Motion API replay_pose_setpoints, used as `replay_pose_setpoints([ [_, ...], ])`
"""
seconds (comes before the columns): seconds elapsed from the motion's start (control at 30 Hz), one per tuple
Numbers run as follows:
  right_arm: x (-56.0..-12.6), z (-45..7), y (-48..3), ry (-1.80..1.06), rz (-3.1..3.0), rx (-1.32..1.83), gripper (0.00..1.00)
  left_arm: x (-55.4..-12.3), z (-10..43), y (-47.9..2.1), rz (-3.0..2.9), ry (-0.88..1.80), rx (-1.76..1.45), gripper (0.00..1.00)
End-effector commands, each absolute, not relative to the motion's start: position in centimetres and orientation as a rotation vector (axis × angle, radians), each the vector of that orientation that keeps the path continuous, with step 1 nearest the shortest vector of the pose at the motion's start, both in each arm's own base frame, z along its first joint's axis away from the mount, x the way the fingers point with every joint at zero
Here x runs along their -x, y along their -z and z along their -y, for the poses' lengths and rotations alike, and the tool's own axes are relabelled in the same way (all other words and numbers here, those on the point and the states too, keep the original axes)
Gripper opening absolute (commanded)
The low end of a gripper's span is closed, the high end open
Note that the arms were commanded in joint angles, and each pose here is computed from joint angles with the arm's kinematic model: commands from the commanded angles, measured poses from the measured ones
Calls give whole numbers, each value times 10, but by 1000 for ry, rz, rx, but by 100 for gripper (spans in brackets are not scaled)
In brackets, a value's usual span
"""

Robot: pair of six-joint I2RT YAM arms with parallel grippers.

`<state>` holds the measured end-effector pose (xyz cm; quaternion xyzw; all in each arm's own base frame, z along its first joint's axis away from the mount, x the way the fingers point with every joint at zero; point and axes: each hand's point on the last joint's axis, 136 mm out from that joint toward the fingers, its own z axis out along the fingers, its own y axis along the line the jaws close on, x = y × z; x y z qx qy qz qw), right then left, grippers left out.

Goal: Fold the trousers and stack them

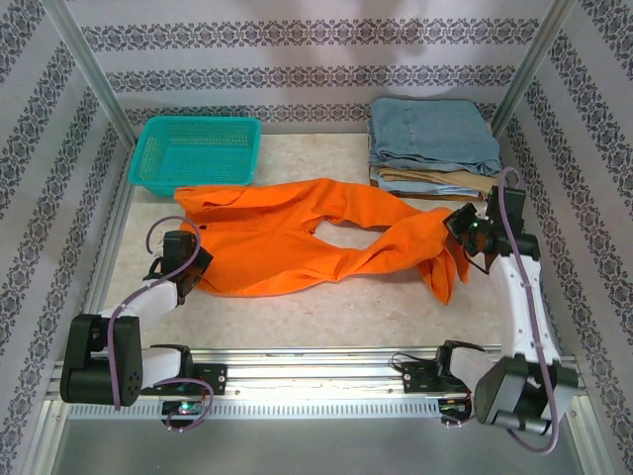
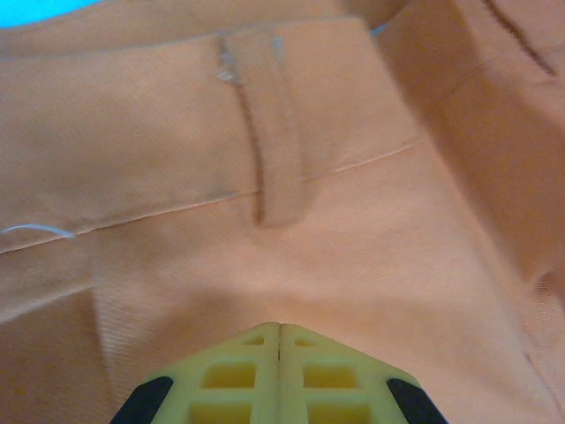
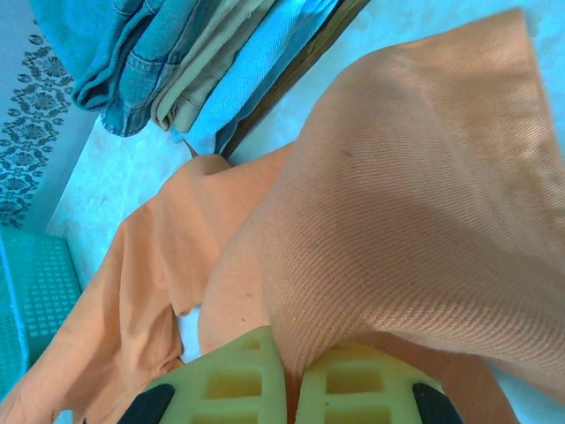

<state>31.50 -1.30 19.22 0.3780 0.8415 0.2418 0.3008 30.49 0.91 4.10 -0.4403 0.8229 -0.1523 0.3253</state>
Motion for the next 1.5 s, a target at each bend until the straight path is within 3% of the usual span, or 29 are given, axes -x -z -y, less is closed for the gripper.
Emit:
replay_pose_setpoints([
  [0.0, -345, 7, -231, -682, -2154, -839, 1, -291, -2, -35, -2228, 421, 1128, 0],
  [0.17, -328, 22, -225, -499, -2183, -772, 11, -295, 2, -58, -2189, 452, 1073, 0],
  [0.2, -315, 39, -215, -372, -2188, -843, 21, -295, 3, -61, -2185, 466, 1068, 0],
  [0.27, -289, 68, -193, -191, -2170, -967, 58, -296, 9, -65, -2185, 501, 1047, 0],
  [0.37, -257, 86, -174, -111, -2135, -1083, 56, -299, 19, -70, -2195, 531, 1010, 0],
  [0.47, -248, 79, -175, -156, -2115, -1083, 60, -304, 36, -73, -2224, 547, 938, 0],
  [0.63, -271, 5, -172, -520, -2234, -900, 56, -322, 70, -58, -2295, 602, 876, 0],
  [0.8, -283, -43, -149, -608, -2374, -802, 58, -330, 79, -18, -2327, 616, 966, 0],
  [0.97, -291, -50, -140, -629, -2406, -802, 60, -296, 50, 14, -2433, 404, 1172, 0],
  [1.13, -297, -54, -141, -644, -2418, -781, 63, -246, -15, -5, -2403, -64, 1422, 0],
  [1.33, -303, -75, -123, -687, -2477, -781, 67, -216, -48, 11, -2354, -56, 1708, 0],
  [1.47, -309, -92, -113, -688, -2536, -758, 68, -212, -54, 7, -2355, -65, 1700, 0],
])
